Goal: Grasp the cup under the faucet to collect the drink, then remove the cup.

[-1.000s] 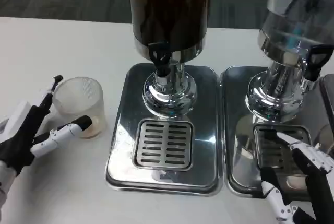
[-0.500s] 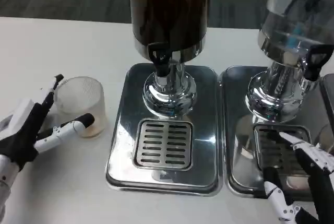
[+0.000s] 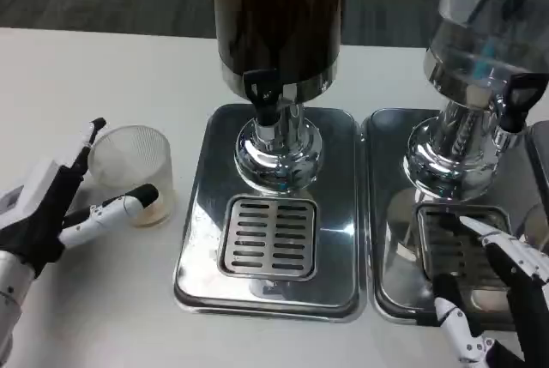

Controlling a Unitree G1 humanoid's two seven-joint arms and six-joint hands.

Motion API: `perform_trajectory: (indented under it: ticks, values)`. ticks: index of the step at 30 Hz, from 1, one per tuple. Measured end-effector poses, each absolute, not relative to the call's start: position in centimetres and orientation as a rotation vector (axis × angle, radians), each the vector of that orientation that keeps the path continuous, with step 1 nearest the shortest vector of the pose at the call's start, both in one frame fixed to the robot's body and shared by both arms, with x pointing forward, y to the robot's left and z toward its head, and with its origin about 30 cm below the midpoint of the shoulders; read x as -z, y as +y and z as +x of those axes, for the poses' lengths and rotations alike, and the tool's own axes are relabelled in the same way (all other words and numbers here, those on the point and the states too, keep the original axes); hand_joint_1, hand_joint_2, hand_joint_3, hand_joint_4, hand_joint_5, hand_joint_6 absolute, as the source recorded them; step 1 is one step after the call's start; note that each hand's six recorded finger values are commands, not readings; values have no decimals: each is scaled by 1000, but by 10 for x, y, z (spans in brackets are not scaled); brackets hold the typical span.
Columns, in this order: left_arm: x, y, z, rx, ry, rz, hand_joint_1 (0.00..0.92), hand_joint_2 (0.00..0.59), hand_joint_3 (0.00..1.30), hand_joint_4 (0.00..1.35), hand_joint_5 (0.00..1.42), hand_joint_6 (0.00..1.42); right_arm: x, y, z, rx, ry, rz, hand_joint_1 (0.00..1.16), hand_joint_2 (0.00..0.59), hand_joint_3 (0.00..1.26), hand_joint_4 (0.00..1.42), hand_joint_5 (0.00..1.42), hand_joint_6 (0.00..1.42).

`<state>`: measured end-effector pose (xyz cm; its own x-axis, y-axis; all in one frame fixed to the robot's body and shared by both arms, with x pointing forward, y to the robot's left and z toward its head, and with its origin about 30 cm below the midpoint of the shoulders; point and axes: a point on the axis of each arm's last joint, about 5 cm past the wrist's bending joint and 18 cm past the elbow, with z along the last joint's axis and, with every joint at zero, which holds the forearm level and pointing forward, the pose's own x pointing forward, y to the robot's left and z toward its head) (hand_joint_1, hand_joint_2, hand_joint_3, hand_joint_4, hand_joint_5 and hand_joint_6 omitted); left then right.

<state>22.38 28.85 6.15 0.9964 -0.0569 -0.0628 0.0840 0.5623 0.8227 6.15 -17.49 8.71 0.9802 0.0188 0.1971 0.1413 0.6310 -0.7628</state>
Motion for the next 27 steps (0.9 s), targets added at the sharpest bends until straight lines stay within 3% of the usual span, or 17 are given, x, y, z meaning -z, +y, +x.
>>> perform_trajectory:
  ticks: [24,27]
  values:
    - [-61,288,224,72,21,966,43,6,0,0,59,280,-90,-169,59,66,-201,-866,328,407,304,280,288,279]
    - [-61,288,224,59,13,967,75,24,15,4,107,332,-90,-169,59,71,-199,-862,328,407,304,280,288,279]
